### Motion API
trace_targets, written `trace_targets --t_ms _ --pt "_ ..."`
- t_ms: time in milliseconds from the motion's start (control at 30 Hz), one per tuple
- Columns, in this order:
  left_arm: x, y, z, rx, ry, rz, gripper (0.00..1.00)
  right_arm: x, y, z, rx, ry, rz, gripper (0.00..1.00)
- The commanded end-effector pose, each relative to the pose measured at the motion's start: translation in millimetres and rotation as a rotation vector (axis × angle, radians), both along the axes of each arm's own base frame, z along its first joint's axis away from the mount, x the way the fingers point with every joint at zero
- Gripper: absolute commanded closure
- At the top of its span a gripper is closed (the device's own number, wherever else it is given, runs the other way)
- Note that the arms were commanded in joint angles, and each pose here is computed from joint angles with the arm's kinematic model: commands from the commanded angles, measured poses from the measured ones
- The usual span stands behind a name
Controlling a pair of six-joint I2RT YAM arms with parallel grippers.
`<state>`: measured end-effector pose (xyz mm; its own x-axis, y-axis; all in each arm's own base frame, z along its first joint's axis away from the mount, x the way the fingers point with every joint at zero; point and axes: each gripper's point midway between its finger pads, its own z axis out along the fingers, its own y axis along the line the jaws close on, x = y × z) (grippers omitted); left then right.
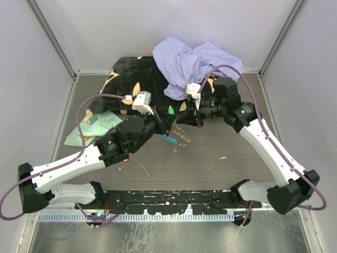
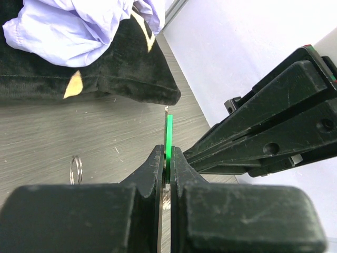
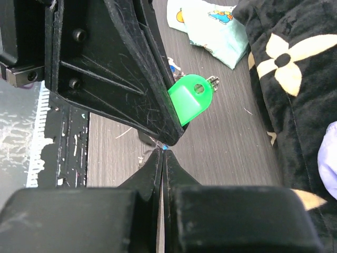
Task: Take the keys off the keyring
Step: Remove the key from the keyring.
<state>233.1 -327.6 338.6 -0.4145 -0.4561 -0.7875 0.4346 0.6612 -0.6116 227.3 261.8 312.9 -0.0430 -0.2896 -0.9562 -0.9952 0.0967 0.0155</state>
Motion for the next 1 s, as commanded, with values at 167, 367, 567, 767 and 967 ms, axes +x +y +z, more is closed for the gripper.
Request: trace_targets --t_ms 167,367,567,767,967 --pt "3.4 2.9 34.7 -0.116 -0.061 0.031 1.0 -2.6 -3.0 12.0 0.003 -0.044 -0.006 0.78" --pt "2.0 2.2 39.2 -0.144 -0.06 0.024 1.0 -18.3 0.9 -2.5 0.059 0.067 0.051 0.71" --pt "0.4 -0.3 42.0 -0.162 -0.056 0.012 1.0 -9.7 5.4 -4.4 0.079 0.107 0.015 0.71" --pt "-0.5 -1.0 42.7 -0.168 -0.055 0.004 1.0 -3.7 8.8 0.1 0.105 0.141 -0.013 0.7" --pt "-1.7 -0.6 43.0 -0.173 -0.055 0.001 1.0 4.8 4.8 4.2 0.115 0.147 -0.06 0.7"
